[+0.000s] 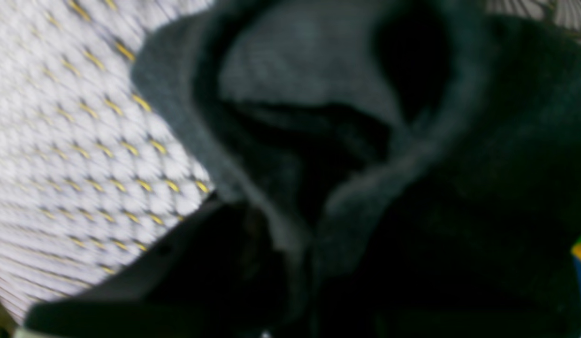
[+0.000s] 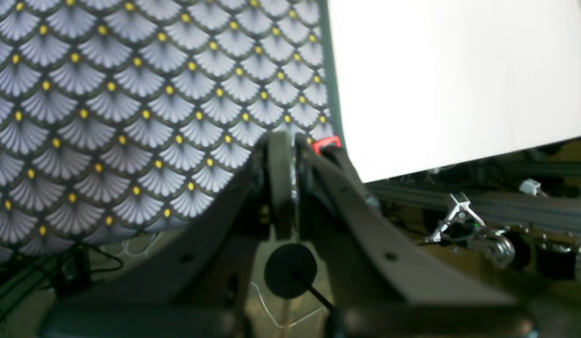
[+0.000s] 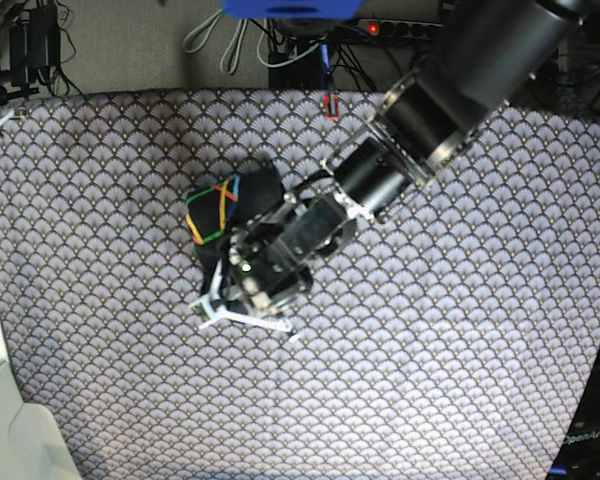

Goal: Fold the T-shirt properly
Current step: 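Lift and rotate the bundle with the left gripper, setting it upright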

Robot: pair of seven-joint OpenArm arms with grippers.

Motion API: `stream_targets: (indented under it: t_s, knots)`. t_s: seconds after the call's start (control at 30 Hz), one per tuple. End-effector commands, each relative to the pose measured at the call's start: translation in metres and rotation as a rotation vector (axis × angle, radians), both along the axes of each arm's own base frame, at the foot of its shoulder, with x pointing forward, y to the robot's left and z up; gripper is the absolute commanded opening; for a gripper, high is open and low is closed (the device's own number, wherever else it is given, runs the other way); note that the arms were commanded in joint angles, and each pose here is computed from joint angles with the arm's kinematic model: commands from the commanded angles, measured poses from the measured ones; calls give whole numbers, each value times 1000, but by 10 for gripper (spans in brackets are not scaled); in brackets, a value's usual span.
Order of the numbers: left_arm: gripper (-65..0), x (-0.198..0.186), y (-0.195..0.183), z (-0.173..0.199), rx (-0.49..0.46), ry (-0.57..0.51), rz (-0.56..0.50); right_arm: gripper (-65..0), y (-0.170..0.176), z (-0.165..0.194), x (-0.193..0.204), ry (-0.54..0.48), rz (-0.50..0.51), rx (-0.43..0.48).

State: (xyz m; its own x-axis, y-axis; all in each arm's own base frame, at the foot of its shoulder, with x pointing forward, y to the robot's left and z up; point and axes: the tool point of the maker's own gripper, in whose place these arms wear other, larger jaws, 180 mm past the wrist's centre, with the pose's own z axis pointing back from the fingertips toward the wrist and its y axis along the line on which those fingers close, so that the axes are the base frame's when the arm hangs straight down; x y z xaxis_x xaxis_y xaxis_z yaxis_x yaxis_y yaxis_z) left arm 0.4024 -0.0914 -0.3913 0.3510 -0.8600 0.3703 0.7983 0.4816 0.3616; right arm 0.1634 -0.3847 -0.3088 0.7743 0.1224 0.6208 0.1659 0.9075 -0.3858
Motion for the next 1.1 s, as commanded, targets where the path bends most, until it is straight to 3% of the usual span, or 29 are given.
stream_targets:
  t_s: [0.0, 0.33, 0.57, 0.63, 0.87, 0.97, 1.07]
  knots:
    - [-646, 18, -15, 28, -21, -86, -36, -650, -6, 13, 2, -35, 1, -31]
    - [-642, 3, -57, 35, 0, -203, -270, -650, -12, 8, -15, -6, -33, -30]
    - [-613, -1, -55, 27, 31, -195, -285, -650, -11, 8, -15, -3, -29, -29]
    - [-542, -1, -54, 27, 38, -192, -279, -650, -10, 8, -14, -6, -30, -27]
    - [-191, 3, -50, 29, 34, -185, -250, -650, -10, 8, -13, -9, -29, -26]
    - [-89, 25, -40, 49, -74, -213, -89, -650, -10, 8, -13, -10, -28, -26]
    - [-29, 47, -31, 82, -218, -275, 95, -650, -10, 8, -13, -10, -28, -26]
